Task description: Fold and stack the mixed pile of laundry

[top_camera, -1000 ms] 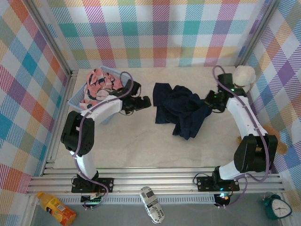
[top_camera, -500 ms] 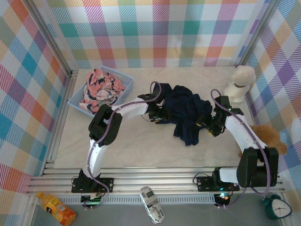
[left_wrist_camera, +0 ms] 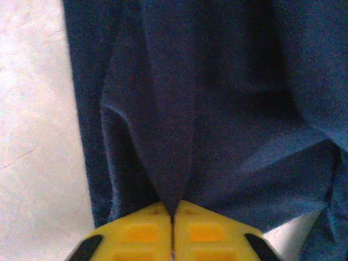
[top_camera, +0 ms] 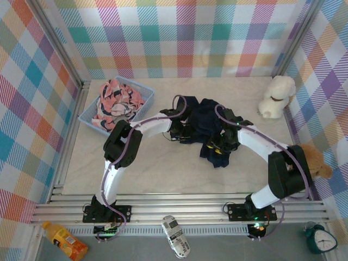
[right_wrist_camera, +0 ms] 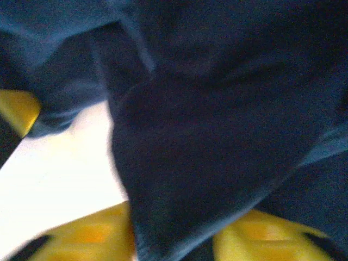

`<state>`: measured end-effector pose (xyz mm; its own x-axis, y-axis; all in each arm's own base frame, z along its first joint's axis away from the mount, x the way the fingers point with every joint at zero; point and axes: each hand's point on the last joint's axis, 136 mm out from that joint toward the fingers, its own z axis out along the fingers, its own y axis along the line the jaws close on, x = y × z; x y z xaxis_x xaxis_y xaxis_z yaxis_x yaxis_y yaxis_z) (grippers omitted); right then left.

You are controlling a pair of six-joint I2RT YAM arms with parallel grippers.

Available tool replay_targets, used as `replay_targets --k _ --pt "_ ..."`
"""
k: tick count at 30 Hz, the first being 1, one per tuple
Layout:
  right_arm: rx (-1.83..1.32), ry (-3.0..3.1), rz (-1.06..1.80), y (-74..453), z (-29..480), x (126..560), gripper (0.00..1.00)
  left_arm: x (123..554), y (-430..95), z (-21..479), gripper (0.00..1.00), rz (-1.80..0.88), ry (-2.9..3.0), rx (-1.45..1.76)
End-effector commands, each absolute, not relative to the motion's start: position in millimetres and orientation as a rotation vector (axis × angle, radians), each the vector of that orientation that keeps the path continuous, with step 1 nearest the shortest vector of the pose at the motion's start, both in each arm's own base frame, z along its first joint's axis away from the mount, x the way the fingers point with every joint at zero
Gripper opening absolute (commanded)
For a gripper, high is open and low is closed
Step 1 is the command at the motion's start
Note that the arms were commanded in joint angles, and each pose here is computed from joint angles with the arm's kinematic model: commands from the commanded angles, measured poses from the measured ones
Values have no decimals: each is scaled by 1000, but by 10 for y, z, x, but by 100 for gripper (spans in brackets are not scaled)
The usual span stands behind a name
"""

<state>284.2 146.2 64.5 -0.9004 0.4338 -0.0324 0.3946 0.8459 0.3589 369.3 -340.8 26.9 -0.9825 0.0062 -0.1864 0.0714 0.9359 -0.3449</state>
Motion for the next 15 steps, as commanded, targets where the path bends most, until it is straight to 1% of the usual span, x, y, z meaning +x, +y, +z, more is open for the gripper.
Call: replay_targets --k 1,4,7,8,9,11,15 --pt "685 2822 437 1301 886 3035 0 3659 -3180 164 0 -406 2953 14" --pt "682 2696 499 1137 1342 3198 0 3802 -3047 391 0 -425 2901 -40" --pt "699 2535 615 858 1928 3427 0 4041 -2877 812 0 -473 2810 -87" --pt "691 2464 649 736 2229 3549 0 4139 -2813 994 0 -488 2773 -93" --pt "679 2422 656 661 2425 3622 0 4232 -2752 1176 0 -499 2735 -97" --pt "613 2324 665 513 2971 3818 0 4450 -2579 1643 0 -508 2639 -107" --pt "518 2159 672 352 3919 4005 0 4774 -2200 2614 0 -548 2442 -164"
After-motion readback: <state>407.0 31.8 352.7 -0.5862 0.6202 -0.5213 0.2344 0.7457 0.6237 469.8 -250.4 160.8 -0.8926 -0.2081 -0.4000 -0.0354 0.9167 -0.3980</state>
